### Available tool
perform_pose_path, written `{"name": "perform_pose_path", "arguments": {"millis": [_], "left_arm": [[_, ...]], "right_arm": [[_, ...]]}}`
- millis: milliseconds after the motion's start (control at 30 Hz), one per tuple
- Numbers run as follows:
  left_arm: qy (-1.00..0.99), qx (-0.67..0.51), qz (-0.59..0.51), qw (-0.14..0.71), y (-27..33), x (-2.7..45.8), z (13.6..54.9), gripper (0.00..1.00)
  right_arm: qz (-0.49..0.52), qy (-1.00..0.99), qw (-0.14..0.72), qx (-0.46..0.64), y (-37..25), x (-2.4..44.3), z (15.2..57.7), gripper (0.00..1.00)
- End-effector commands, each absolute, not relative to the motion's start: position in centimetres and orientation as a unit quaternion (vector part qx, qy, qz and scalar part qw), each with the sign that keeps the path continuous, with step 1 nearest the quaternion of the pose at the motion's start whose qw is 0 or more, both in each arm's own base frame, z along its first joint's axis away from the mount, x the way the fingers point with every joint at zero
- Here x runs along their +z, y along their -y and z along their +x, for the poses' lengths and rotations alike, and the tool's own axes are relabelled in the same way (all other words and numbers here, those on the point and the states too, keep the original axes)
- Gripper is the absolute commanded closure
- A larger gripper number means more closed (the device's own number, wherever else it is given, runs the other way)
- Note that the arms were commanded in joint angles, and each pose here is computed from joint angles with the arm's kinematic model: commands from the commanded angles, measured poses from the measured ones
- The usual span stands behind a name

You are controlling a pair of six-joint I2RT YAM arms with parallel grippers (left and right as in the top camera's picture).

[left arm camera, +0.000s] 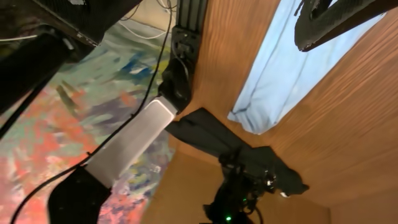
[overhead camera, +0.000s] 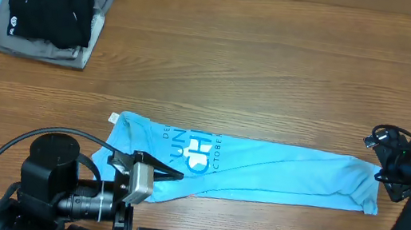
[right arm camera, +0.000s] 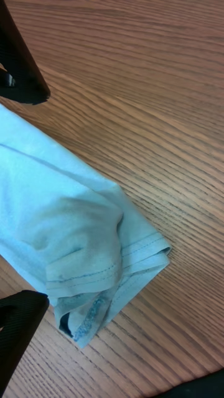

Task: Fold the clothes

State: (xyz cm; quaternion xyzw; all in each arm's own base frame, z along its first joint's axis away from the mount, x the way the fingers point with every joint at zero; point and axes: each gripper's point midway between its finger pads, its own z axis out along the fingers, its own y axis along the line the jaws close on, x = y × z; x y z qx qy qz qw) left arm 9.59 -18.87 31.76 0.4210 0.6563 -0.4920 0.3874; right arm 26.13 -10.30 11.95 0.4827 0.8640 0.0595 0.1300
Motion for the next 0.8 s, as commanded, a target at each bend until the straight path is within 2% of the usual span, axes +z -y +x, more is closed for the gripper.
{"name": "perform_pose_path", "arguments": {"millis": [0,333,500,633,767], "left_arm": [[-0.634,-0.504,0.438,0.391,19.0,32.3,8.8,0.00],[-0.608,-0.516,0.453,0.399,19.2,33.3,8.3,0.00],[-0.613,-0.490,0.453,0.424,19.1,33.4,9.5,0.00],[-0.678,-0.392,0.407,0.470,17.9,32.0,13.7,0.00],[-0.796,-0.195,0.248,0.516,11.9,29.5,20.7,0.00]], "right_arm": [[0.479,-0.866,0.130,0.061,10.1,11.8,26.2,0.00],[0.478,-0.866,0.133,0.061,10.2,11.9,26.4,0.00],[0.478,-0.866,0.133,0.061,10.2,11.9,26.4,0.00],[0.478,-0.866,0.131,0.063,10.1,11.8,26.3,0.00],[0.477,-0.866,0.128,0.070,9.8,11.9,26.3,0.00]]}}
